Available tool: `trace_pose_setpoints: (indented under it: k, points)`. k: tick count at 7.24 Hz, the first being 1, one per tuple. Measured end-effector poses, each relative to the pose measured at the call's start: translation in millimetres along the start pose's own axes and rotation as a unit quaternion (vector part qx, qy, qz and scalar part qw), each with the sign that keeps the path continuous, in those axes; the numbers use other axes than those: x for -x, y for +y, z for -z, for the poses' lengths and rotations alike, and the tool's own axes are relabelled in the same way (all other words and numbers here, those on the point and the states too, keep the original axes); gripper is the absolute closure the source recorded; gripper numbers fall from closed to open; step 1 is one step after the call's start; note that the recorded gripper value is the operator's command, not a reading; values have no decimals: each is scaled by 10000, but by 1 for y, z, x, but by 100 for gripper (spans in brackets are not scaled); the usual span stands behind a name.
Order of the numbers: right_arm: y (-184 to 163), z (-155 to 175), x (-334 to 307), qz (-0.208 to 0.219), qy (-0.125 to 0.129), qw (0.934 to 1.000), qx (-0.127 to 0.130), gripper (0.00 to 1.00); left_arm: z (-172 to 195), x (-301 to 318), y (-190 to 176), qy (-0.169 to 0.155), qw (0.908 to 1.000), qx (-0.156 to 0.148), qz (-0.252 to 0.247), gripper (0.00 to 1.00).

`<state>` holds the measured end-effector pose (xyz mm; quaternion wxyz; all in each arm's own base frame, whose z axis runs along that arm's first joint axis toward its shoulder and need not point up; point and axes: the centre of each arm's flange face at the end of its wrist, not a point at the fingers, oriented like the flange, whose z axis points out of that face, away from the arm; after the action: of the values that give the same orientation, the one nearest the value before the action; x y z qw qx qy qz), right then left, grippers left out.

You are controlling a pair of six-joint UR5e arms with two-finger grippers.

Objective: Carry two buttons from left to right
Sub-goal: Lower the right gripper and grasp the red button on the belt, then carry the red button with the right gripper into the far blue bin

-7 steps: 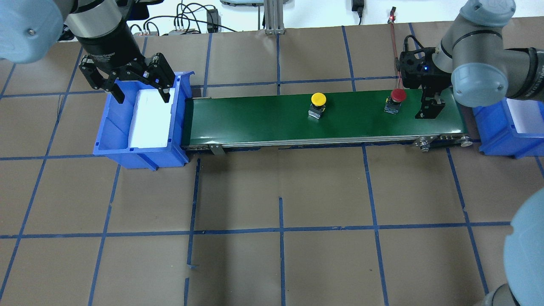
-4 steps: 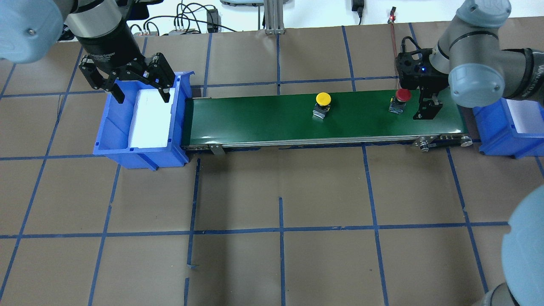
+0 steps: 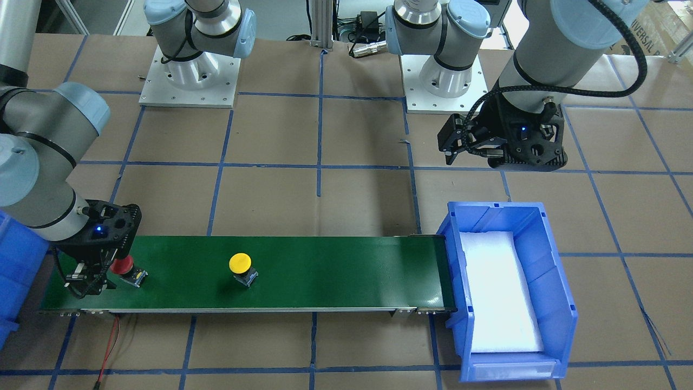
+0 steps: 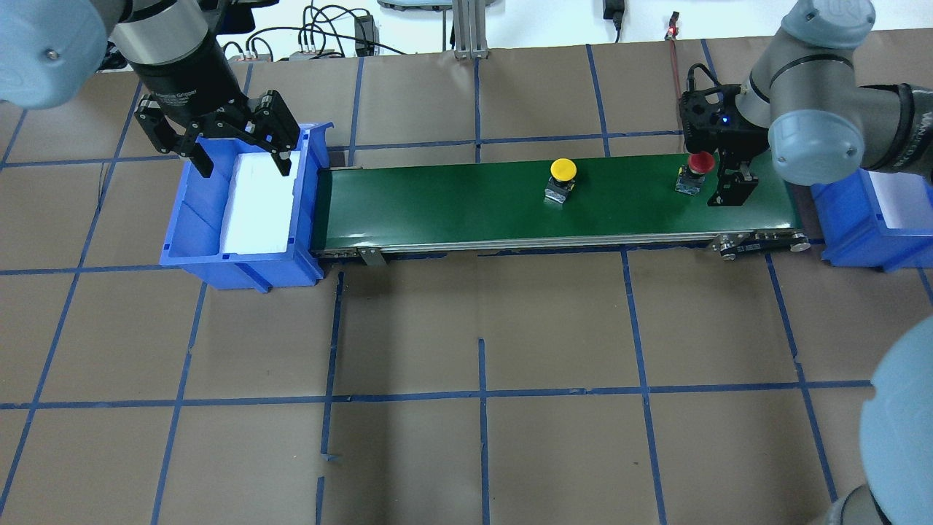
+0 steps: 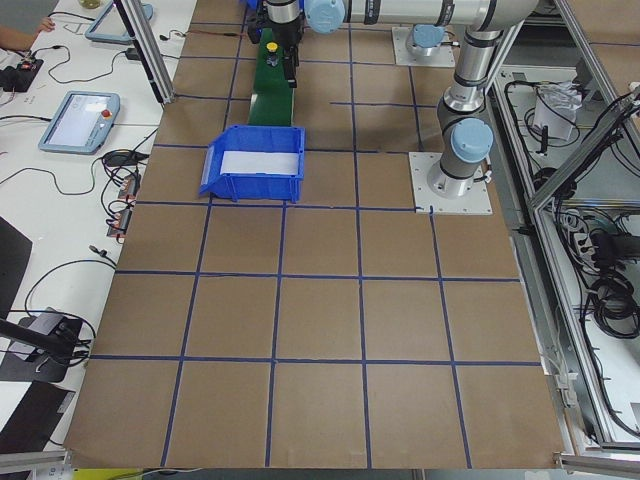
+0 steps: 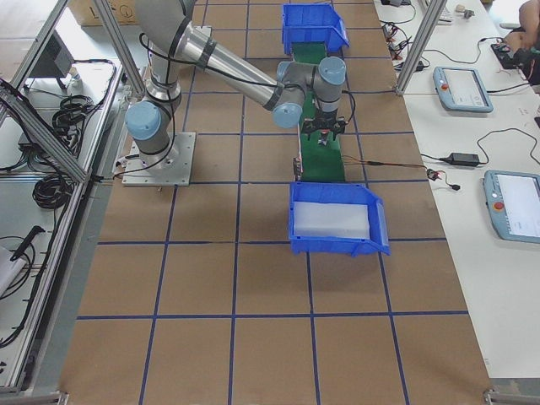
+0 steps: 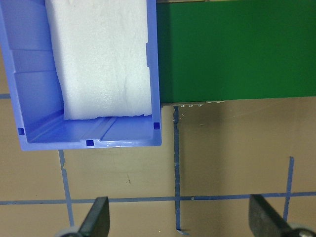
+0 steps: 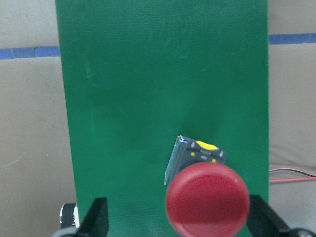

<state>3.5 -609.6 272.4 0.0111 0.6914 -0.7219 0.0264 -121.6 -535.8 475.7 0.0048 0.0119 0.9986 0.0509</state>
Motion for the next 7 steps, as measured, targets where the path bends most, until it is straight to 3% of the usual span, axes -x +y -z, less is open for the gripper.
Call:
trace_pose_setpoints:
  k: [2, 3, 4, 5, 7]
  points:
    - [0, -3, 0, 32, -21, 10000, -5, 41, -1, 0, -1, -3, 10000, 10, 2, 0]
    - [1, -5, -1, 105, -36, 9999, 0, 70, -1, 0, -1, -1, 10000, 14, 2, 0]
    - [2, -6, -2, 178, -32, 9998, 4, 82, -2, 0, -1, 0, 10000, 17, 2, 0]
    - [2, -6, -3, 208, -21, 9998, 9, 87, -2, 0, -1, 0, 10000, 18, 2, 0]
    - [5, 3, -7, 228, 53, 9997, 90, 89, -2, 0, -1, 1, 10000, 18, 2, 0]
